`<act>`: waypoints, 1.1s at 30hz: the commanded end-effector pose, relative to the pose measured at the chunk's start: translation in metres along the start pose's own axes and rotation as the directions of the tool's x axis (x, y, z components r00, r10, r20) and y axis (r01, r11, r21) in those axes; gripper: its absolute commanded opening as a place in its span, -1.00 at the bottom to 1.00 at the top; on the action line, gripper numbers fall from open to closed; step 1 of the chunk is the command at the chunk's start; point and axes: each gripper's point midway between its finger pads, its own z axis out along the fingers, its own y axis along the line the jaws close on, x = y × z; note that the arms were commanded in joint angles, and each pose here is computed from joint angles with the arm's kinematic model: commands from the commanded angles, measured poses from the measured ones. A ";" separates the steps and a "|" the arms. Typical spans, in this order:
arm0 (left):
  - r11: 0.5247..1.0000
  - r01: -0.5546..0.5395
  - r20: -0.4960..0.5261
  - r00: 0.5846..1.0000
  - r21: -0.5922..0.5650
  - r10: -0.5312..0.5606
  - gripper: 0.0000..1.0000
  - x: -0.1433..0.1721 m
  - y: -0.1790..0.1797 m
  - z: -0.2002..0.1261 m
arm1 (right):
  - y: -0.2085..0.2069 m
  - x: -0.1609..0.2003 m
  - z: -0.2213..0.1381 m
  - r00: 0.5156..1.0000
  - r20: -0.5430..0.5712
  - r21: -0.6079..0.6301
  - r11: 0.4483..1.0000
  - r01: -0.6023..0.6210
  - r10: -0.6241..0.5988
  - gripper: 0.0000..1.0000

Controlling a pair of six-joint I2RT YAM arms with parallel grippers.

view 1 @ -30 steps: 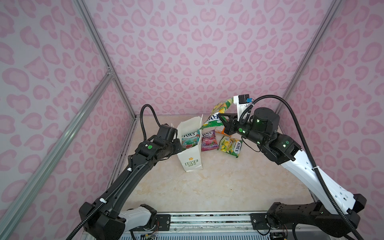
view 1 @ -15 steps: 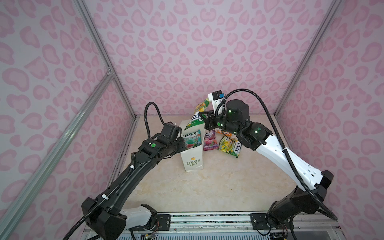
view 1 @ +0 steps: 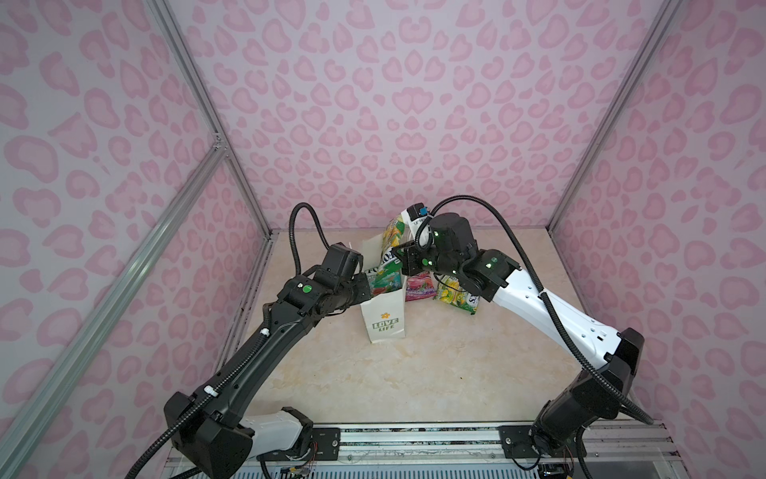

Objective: Place the snacks into the paper bag
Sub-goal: Place the snack in the paper bag.

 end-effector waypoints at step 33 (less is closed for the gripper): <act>1.000 -0.003 -0.003 1.000 -0.008 0.003 -0.95 0.000 0.000 0.004 | 0.046 0.039 -0.010 0.985 -0.096 -0.045 0.989 0.138 -0.142 -1.00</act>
